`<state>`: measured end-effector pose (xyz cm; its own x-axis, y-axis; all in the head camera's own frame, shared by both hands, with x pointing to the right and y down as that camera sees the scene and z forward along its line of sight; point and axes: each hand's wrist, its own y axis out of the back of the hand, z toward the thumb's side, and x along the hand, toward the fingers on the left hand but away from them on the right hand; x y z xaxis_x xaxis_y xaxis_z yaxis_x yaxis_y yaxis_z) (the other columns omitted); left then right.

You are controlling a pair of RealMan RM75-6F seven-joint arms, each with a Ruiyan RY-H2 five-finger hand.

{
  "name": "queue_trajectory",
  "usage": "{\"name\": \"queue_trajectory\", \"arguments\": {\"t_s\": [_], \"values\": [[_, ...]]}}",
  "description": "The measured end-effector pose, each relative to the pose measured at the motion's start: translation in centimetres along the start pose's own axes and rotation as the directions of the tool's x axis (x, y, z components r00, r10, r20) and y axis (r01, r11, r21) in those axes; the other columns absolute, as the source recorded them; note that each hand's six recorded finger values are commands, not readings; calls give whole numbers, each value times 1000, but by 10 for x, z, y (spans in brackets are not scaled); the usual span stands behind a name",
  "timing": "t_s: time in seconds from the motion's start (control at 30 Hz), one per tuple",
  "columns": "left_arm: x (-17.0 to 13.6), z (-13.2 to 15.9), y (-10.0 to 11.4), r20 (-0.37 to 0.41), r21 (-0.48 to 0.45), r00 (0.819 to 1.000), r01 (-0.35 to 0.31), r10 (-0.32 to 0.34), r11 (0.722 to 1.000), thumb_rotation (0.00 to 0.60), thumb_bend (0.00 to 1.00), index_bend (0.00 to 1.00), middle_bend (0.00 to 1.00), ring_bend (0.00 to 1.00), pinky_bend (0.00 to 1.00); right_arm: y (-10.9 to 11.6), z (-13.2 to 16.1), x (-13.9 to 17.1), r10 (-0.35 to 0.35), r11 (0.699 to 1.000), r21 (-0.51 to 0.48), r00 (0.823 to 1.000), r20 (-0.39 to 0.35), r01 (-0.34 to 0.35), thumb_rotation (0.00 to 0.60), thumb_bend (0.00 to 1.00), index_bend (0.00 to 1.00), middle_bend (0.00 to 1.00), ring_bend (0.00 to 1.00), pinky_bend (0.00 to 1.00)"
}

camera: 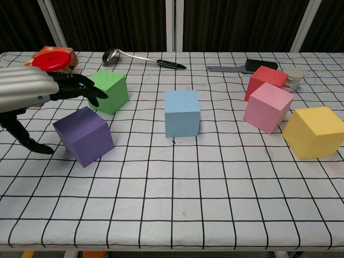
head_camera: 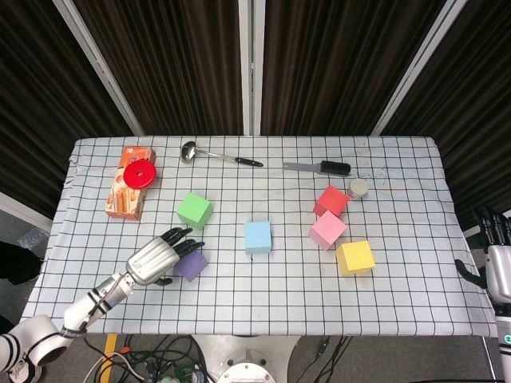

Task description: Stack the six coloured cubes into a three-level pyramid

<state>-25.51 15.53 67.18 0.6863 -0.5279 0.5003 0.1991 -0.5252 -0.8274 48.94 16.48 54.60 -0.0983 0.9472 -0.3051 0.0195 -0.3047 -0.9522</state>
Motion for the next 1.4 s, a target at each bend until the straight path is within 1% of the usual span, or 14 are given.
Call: {"name": "queue_trajectory", "arguments": {"t_s": [0.1, 0.23, 0.3, 0.43, 0.57, 0.7, 0.8, 0.87, 0.93, 1.03, 1.17, 1.23, 1.3, 1.4], "values": [[8, -1, 3, 21, 9, 1000, 10, -11, 1000, 600, 0, 90, 194, 29, 150, 0, 1, 0, 2, 1000, 3, 1000, 3, -2, 600, 166, 0, 0, 0, 0], [17, -1, 8, 45, 11, 999, 25, -26, 1000, 600, 4, 117, 244, 29, 163, -1, 1, -1, 5, 1000, 5, 1000, 11, -5, 600, 168, 0, 0, 0, 0], [20, 0, 6, 55, 16, 998, 37, -38, 999, 600, 45, 143, 275, 29, 169, -2, 0, -2, 7, 1000, 5, 1000, 14, -7, 600, 169, 0, 0, 0, 0], [25, 2, 3, 59, -3, 997, 50, -50, 999, 600, 147, 178, 336, 36, 172, -2, -1, -2, 6, 1000, 1, 1000, 21, -6, 600, 172, 0, 0, 0, 0], [26, 4, 6, 63, 1, 998, 31, -31, 1000, 600, 212, 203, 417, 67, 200, -3, -4, -3, 8, 1000, -1, 1000, 30, -8, 600, 176, 0, 0, 0, 0], [27, 7, 14, 50, 5, 999, -13, 13, 1000, 600, 220, 206, 466, 98, 224, -4, -5, -3, 7, 1000, -5, 999, 34, -7, 600, 183, 0, 0, 0, 0], [30, 8, 19, 14, -37, 1000, -26, 27, 999, 600, 218, 206, 482, 114, 238, -3, -4, -4, 3, 1000, -7, 1000, 29, -3, 600, 184, 0, 0, 0, 0], [33, 8, 20, -16, -70, 1000, -24, 23, 997, 600, 219, 206, 485, 125, 245, -2, -2, -5, 0, 1000, -9, 1000, 24, 0, 600, 186, 0, 0, 0, 0], [37, 8, 21, -60, -107, 998, -19, 13, 994, 600, 219, 206, 489, 132, 237, 0, -1, -5, -5, 1000, -9, 1000, 19, 5, 600, 187, 0, 0, 0, 0], [43, 7, 23, -130, -132, 992, -13, -4, 991, 600, 219, 206, 508, 148, 228, 5, 1, -6, -18, 1000, -4, 1000, 10, 18, 600, 185, 0, 0, 0, 0], [52, 4, 23, -228, -149, 973, -5, -29, 989, 600, 219, 206, 546, 191, 227, 10, 0, -4, -27, 1000, 1, 1000, 12, 27, 600, 184, 0, 0, 0, 0], [56, 5, 23, -278, -170, 959, 2, -50, 985, 600, 219, 206, 559, 206, 227, 10, -1, -3, -27, 1000, 0, 999, 17, 27, 600, 185, 0, 0, 0, 0], [61, 9, 23, -316, -188, 946, 10, -71, 982, 600, 219, 206, 571, 216, 227, 10, -3, -3, -25, 1000, -1, 999, 22, 25, 600, 186, 0, 0, 0, 0], [72, 21, 29, -350, -202, 933, 8, -80, 979, 600, 219, 206, 590, 229, 227, 8, -4, -4, -20, 1000, -3, 999, 25, 20, 600, 186, 0, 0, 0, 0]]}}
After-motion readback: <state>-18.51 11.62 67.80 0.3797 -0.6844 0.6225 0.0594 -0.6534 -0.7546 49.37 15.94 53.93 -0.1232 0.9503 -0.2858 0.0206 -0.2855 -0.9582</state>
